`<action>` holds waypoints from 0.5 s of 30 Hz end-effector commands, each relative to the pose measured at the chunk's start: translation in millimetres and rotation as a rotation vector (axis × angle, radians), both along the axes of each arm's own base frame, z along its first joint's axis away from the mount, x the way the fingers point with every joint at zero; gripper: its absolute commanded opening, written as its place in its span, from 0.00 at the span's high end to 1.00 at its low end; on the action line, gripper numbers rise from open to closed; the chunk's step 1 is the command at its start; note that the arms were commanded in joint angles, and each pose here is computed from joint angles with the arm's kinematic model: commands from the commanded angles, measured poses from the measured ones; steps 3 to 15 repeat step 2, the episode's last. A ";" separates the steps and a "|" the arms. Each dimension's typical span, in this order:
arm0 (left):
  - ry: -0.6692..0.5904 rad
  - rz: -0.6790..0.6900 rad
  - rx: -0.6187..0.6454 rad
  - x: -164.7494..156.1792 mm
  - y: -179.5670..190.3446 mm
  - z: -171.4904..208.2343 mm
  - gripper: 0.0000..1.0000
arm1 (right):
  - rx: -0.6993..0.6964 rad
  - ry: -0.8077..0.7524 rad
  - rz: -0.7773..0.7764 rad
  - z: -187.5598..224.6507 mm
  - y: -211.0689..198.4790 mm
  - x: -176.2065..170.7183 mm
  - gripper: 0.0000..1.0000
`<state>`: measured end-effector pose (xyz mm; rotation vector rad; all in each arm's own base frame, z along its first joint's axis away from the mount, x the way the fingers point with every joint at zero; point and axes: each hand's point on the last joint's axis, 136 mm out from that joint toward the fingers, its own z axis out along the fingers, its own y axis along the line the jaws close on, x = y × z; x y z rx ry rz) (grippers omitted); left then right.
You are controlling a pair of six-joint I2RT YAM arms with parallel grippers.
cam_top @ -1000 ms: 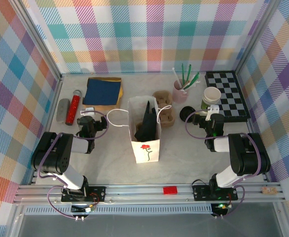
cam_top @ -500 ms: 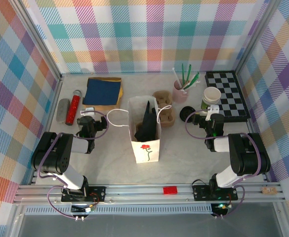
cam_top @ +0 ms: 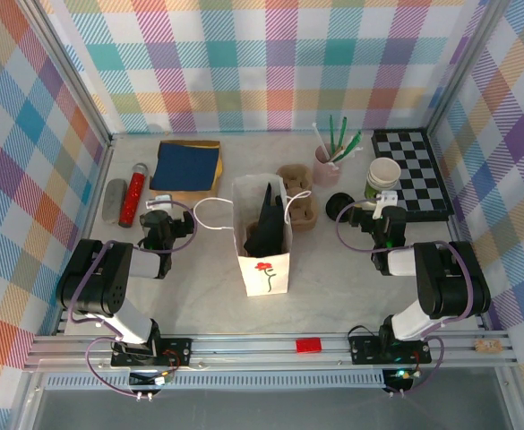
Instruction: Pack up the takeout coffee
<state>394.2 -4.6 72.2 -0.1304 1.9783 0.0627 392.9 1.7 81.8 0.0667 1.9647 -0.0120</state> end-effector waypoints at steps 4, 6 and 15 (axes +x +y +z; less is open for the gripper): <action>-0.031 -0.001 -0.012 5.3 1.1 11.3 0.00 | 0.023 -0.031 0.007 10.2 2.7 3.7 0.01; -0.031 -0.001 -0.012 5.3 1.1 11.3 0.00 | 0.023 -0.031 0.007 10.2 2.7 3.7 0.01; -0.031 -0.001 -0.012 5.3 1.1 11.3 0.00 | 0.023 -0.031 0.007 10.2 2.7 3.7 0.01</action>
